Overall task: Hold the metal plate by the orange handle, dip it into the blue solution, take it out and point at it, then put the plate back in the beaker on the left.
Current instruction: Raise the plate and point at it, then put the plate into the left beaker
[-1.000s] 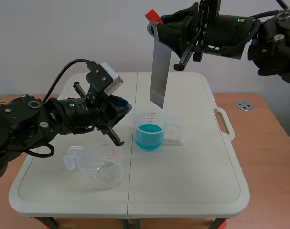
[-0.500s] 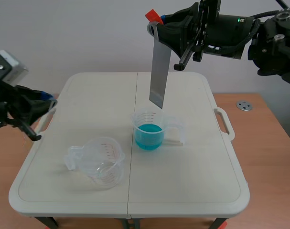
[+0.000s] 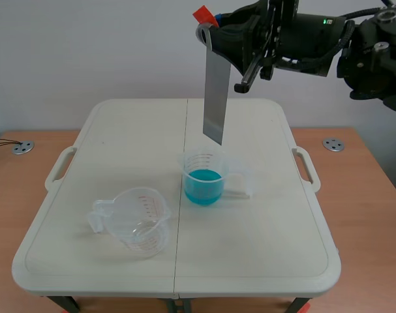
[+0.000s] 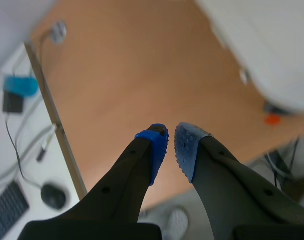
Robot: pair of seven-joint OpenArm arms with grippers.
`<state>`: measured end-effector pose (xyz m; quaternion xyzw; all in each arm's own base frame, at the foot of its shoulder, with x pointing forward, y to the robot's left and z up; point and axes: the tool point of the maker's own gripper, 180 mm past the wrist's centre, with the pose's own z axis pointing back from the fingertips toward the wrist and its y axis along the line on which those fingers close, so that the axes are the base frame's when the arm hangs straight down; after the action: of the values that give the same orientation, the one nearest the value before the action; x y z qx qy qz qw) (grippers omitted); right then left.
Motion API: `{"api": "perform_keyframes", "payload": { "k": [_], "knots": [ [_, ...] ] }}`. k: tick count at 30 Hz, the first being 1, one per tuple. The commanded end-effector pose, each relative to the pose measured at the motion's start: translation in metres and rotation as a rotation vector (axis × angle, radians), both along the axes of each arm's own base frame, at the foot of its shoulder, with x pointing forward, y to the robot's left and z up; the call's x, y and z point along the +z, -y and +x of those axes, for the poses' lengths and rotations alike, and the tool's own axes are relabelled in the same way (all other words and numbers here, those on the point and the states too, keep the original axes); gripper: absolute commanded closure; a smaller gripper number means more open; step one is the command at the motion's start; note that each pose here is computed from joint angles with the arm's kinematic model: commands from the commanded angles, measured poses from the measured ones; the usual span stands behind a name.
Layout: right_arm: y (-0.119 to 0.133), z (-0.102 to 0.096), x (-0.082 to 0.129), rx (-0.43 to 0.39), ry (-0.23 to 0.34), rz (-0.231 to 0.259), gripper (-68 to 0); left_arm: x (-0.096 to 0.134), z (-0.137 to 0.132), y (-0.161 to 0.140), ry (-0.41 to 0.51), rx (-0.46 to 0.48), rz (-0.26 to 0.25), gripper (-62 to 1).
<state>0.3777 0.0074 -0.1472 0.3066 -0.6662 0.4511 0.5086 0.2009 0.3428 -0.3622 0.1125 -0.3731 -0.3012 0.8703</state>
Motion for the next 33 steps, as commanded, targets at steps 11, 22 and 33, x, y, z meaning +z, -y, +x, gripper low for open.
{"api": "perform_keyframes", "payload": {
  "k": [11,22,33],
  "knots": [
    [-0.015,-0.018,0.049,0.074,0.124,0.059,-1.3,-0.076,-0.152,0.041,-0.285,0.133,-0.128,-9.4],
    [-0.038,-0.040,0.053,0.160,0.139,0.068,-1.3,-0.113,-0.233,0.130,-0.482,0.187,-0.264,-9.4],
    [-0.077,-0.064,0.045,0.281,0.117,0.064,-1.3,-0.118,-0.263,0.183,-0.559,0.157,-0.360,-9.4]
  ]
}}
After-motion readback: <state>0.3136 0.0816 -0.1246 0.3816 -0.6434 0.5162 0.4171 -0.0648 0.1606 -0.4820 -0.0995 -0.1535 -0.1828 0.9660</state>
